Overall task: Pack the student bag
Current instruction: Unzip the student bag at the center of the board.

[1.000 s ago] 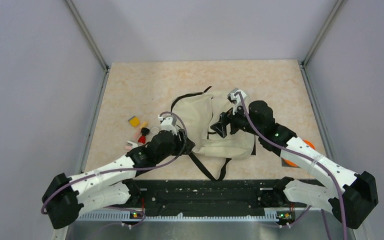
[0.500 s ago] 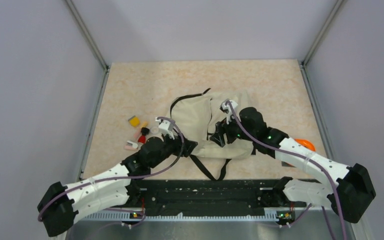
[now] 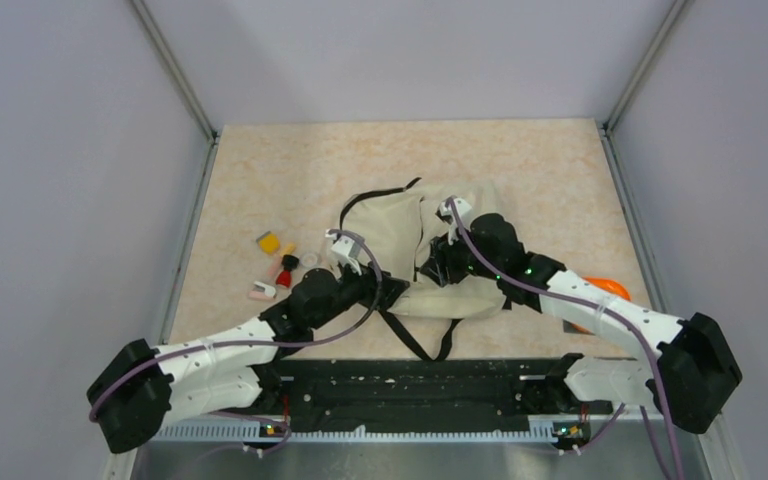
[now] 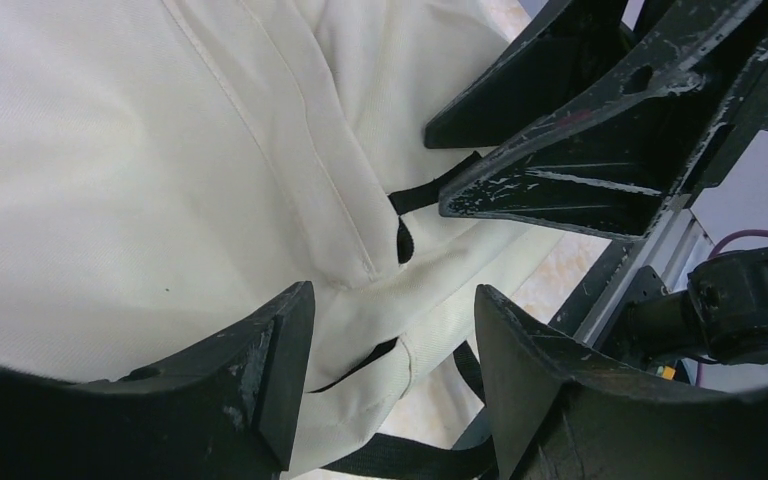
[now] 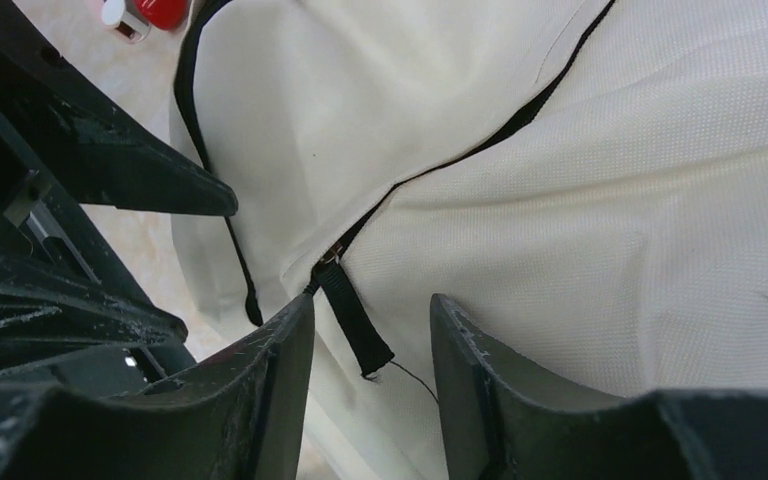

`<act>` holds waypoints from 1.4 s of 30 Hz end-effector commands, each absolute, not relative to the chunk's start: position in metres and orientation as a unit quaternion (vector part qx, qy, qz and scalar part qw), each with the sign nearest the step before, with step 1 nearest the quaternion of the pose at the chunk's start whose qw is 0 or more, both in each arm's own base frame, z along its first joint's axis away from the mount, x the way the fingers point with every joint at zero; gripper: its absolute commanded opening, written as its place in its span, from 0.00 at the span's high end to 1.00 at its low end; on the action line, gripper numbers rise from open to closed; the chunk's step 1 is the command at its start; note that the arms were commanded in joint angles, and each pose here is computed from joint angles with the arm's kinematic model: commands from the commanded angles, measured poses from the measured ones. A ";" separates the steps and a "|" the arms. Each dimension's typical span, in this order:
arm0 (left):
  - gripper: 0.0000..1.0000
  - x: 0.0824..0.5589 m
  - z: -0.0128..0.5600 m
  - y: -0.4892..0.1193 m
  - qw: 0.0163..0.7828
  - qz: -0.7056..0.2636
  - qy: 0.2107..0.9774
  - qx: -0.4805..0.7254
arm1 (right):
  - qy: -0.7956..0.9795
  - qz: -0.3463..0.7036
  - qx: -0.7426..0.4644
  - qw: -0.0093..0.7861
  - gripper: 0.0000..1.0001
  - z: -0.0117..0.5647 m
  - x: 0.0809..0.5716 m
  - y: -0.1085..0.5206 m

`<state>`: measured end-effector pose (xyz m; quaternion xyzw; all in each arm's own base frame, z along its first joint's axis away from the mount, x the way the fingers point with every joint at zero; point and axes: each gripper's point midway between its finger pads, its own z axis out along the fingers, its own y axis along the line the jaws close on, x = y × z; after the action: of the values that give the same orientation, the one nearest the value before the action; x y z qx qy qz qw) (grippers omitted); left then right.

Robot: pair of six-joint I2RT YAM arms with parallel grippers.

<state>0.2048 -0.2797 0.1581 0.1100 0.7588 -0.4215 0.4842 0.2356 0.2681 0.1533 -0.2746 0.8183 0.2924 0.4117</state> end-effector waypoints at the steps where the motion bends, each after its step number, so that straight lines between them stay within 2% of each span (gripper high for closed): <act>1: 0.36 0.212 0.196 -0.295 0.511 -0.454 0.720 0.115 | 0.810 0.298 -0.261 0.433 0.57 0.161 0.245 0.276; 10: 0.36 0.221 0.191 -0.298 0.509 -0.445 0.730 0.093 | 0.812 0.298 -0.262 0.428 0.72 0.158 0.244 0.276; 18: 0.39 0.227 0.180 -0.307 0.494 -0.432 0.747 0.105 | 0.809 0.310 -0.264 0.424 1.00 0.159 0.240 0.280; 24: 0.48 0.232 0.172 -0.310 0.490 -0.417 0.758 0.109 | 0.806 0.316 -0.266 0.424 1.00 0.162 0.238 0.280; 31: 0.50 0.233 0.156 -0.309 0.477 -0.402 0.774 0.107 | 0.802 0.317 -0.264 0.431 1.00 0.170 0.237 0.278; 33: 0.55 0.233 0.154 -0.311 0.474 -0.403 0.775 0.108 | 0.806 0.315 -0.263 0.428 0.89 0.169 0.236 0.277; 36: 0.57 0.234 0.149 -0.314 0.469 -0.402 0.779 0.110 | 0.809 0.315 -0.261 0.423 0.79 0.165 0.234 0.276; 42: 0.63 0.235 0.148 -0.319 0.465 -0.407 0.778 0.110 | 0.815 0.315 -0.262 0.409 0.71 0.157 0.230 0.275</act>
<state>0.2286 -0.3058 0.1213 0.1136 0.8036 -0.3792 0.4444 0.2374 0.2729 0.1541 -0.2591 0.8198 0.3043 0.4101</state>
